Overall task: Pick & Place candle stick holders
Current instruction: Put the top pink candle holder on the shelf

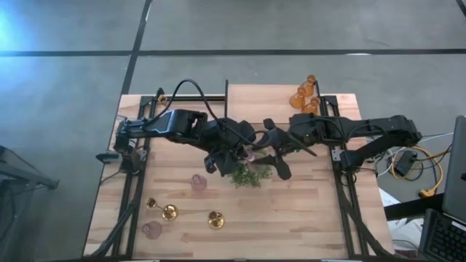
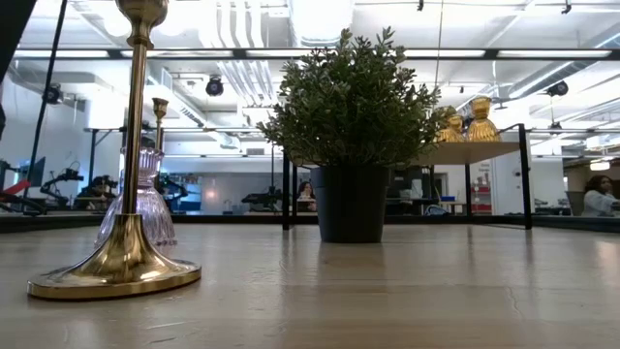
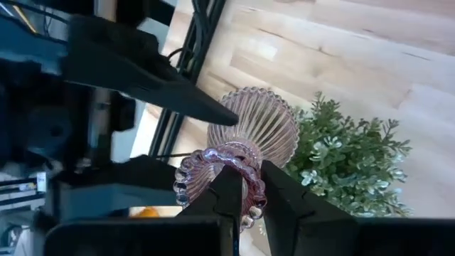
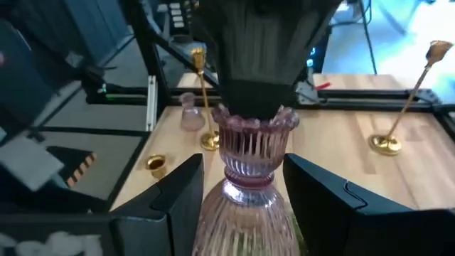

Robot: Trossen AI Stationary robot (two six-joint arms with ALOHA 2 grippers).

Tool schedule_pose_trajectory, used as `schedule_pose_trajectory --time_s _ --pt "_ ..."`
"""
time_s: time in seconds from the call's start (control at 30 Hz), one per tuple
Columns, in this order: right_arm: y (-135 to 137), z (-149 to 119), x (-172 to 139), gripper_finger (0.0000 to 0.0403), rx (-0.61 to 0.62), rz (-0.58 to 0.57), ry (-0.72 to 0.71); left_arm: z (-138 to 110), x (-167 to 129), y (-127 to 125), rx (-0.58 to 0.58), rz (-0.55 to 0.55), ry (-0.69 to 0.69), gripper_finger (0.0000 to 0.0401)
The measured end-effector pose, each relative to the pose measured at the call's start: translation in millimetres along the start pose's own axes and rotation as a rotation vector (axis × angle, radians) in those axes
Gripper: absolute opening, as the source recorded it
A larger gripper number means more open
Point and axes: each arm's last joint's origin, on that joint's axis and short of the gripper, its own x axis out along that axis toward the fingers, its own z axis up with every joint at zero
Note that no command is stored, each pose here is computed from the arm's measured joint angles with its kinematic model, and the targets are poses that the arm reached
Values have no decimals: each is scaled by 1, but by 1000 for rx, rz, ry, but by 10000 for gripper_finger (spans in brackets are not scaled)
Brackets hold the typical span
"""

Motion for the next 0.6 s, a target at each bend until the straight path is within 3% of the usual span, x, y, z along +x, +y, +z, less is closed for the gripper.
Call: schedule_pose_trajectory --time_s 0.37,0.6 --pt "-3 0 15 225 -21 -2 31 -1 16 -6 0 -44 5 36" --pt "-3 2 14 199 -23 -5 26 -2 20 -9 0 -63 12 36"
